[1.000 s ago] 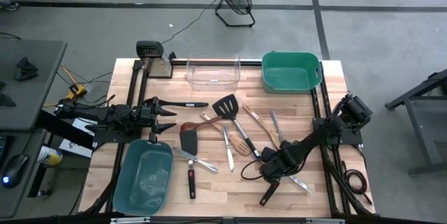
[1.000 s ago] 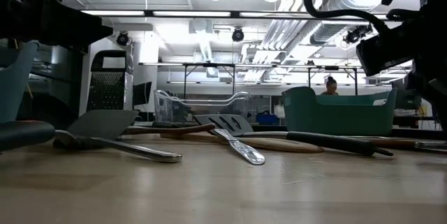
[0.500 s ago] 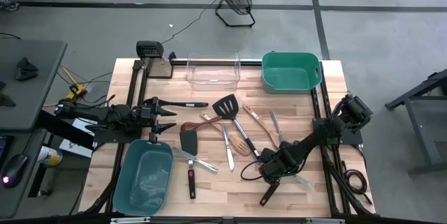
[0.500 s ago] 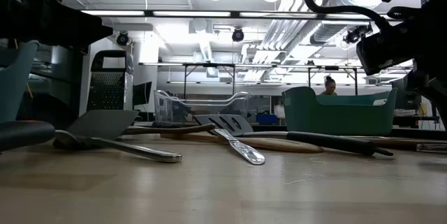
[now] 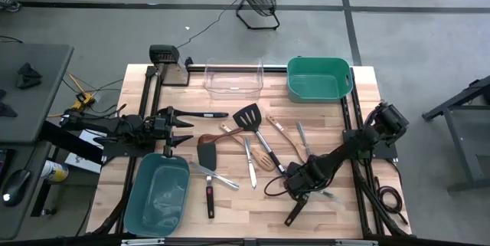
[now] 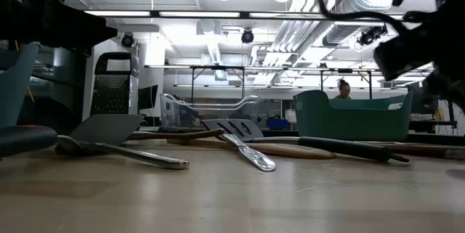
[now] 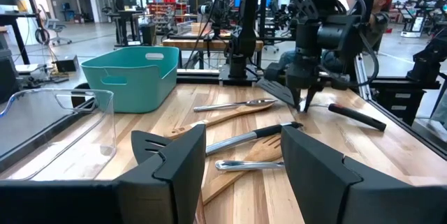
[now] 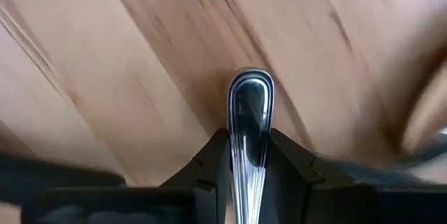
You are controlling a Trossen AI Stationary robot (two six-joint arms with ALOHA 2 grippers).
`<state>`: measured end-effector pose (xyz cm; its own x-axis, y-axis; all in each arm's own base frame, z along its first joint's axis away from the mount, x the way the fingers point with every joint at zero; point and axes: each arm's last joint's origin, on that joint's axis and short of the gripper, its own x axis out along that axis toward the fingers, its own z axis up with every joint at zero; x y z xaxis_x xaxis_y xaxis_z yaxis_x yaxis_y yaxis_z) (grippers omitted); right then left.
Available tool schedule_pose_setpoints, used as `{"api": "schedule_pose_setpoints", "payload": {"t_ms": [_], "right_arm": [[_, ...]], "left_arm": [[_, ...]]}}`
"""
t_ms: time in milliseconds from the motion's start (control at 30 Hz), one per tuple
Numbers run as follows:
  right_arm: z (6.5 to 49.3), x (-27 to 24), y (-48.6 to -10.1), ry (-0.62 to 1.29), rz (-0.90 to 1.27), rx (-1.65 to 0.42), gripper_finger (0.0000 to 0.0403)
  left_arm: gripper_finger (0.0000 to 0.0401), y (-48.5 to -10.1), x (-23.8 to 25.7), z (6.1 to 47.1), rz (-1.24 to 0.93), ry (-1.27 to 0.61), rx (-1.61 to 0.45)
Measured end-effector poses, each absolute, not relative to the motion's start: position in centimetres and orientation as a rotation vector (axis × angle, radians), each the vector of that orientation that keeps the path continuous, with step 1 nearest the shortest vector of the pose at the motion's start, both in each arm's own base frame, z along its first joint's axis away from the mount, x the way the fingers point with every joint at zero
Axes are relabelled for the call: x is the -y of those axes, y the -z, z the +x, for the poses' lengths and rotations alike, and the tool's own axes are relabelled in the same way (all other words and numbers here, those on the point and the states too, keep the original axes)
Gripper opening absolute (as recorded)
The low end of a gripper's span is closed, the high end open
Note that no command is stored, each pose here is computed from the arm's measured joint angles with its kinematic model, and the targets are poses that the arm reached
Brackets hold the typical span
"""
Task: Pick & Place Kitchen Items
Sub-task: Put the dinner knife into the green bin
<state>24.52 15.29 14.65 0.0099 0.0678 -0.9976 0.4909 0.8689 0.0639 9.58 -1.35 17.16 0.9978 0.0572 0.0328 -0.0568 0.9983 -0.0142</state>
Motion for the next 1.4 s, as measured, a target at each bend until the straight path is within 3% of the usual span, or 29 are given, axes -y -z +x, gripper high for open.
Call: {"api": "schedule_pose_setpoints", "payload": {"t_ms": [300, 733, 1033, 1400], "right_arm": [[24.2, -14.6, -17.8, 0.275, 0.514, -1.455, 0.0067], [22.3, -9.7, -26.6, 0.238, 0.610, -1.071, 0.0067], [22.0, -5.5, -32.9, 0.395, 0.492, -0.945, 0.0067], [22.6, 1.1, -35.2, 0.499, 0.294, -0.905, 0.0067]], "left_arm": [[0.0184, -17.2, 1.3, 9.6, -0.013, -0.057, 0.033], [0.0184, -17.2, 1.4, 9.6, -0.013, -0.056, 0.033], [0.0184, -17.2, 1.4, 9.6, -0.013, -0.057, 0.033], [0.0184, -17.2, 1.4, 9.6, -0.013, -0.057, 0.033]]}}
